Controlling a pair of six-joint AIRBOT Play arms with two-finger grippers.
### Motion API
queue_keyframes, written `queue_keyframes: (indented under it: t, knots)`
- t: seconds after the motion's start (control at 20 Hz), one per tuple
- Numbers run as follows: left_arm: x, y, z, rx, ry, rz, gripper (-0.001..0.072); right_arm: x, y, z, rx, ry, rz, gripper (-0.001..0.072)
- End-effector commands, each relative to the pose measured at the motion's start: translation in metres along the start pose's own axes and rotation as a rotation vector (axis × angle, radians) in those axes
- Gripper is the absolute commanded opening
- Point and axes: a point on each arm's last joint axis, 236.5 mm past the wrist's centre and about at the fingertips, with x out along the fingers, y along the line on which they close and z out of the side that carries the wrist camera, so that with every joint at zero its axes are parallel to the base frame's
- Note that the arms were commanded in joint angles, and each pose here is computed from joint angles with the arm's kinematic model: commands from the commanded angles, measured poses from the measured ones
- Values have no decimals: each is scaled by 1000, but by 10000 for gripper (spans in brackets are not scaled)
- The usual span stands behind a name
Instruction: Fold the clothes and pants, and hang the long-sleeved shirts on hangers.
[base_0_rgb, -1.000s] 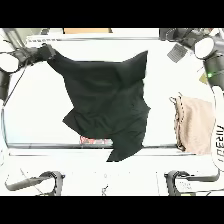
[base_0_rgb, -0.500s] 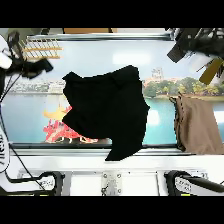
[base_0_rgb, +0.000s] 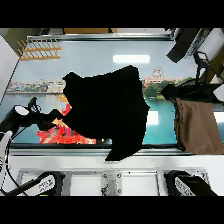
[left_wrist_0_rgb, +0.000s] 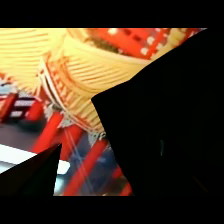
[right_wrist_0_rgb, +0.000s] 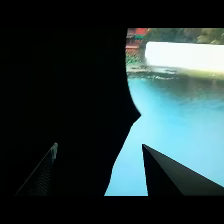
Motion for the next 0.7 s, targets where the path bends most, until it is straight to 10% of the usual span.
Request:
queue_keyframes:
  t: [0.0,0.2,0.4,0.65]
  knots:
    - [25,-6,-5,-115,-24,-80,668,6,18,-23,14,44,59,581]
    - [36,-30,6,-51,-12,-85,618,6,21,-24,19,45,69,581]
    - [27,-46,20,-5,-38,-101,7,12,9,-36,15,80,31,581]
    - [-2,-46,19,38,-88,-125,8,56,-37,-143,258,368,-113,581]
